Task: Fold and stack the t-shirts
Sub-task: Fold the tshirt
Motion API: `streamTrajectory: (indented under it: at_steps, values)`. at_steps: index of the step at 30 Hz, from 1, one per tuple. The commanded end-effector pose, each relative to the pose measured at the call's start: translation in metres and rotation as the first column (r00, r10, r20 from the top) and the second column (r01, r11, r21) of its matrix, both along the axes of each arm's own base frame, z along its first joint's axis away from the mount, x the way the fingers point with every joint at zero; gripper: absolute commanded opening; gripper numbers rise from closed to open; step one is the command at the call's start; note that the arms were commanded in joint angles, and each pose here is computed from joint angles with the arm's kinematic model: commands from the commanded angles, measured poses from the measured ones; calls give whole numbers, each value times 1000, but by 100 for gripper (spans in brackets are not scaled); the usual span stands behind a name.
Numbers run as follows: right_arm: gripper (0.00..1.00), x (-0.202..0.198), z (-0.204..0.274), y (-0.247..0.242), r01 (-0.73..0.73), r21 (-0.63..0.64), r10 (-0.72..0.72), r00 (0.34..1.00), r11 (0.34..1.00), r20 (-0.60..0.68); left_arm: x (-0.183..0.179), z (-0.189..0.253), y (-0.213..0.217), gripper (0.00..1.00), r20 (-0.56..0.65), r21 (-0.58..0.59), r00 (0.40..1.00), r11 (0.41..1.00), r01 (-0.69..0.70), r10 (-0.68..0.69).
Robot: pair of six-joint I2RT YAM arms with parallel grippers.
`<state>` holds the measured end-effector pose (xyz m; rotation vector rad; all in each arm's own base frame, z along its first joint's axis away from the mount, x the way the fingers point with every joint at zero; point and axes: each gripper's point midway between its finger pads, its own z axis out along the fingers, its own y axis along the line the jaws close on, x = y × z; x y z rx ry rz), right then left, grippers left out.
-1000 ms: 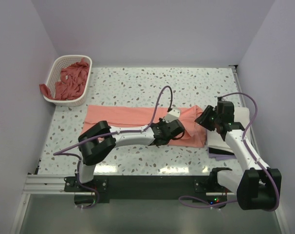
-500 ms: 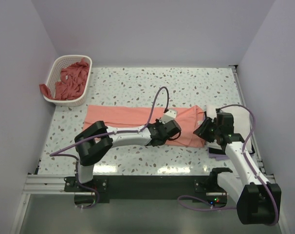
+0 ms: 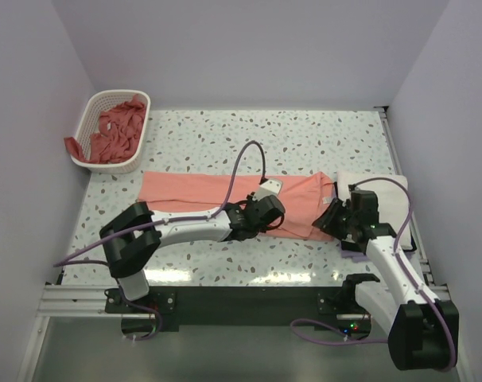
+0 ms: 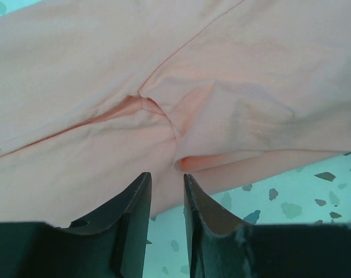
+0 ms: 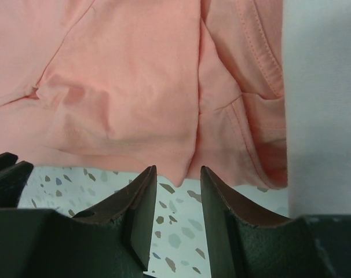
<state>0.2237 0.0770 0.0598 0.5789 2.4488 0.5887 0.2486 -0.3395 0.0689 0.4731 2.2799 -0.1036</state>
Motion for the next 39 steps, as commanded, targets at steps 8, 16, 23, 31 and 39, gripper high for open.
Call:
streamTrajectory:
  at_steps: [8, 16, 23, 31, 39]
  values:
    - [40, -1, -15, 22, -33, -7, 33, 999, 999, -25, 19, 34, 12, 33, -40, -253, 998, 965, -62, 53]
    - [39, 0, -24, 23, -24, -23, 23, 999, 999, -39, 23, 35, 21, 32, -45, -276, 997, 958, -77, 67]
    - [38, 1, -27, 26, -28, -21, 27, 999, 999, -42, 26, 35, 23, 32, -46, -283, 996, 956, -82, 72]
    - [27, 2, -26, 25, -38, -41, 36, 998, 998, -49, 26, 33, 26, 32, -54, -288, 996, 953, -90, 78]
    - [6, -1, -12, 16, -46, -95, 42, 998, 994, -43, 26, 30, 31, 32, -65, -295, 994, 950, -100, 84]
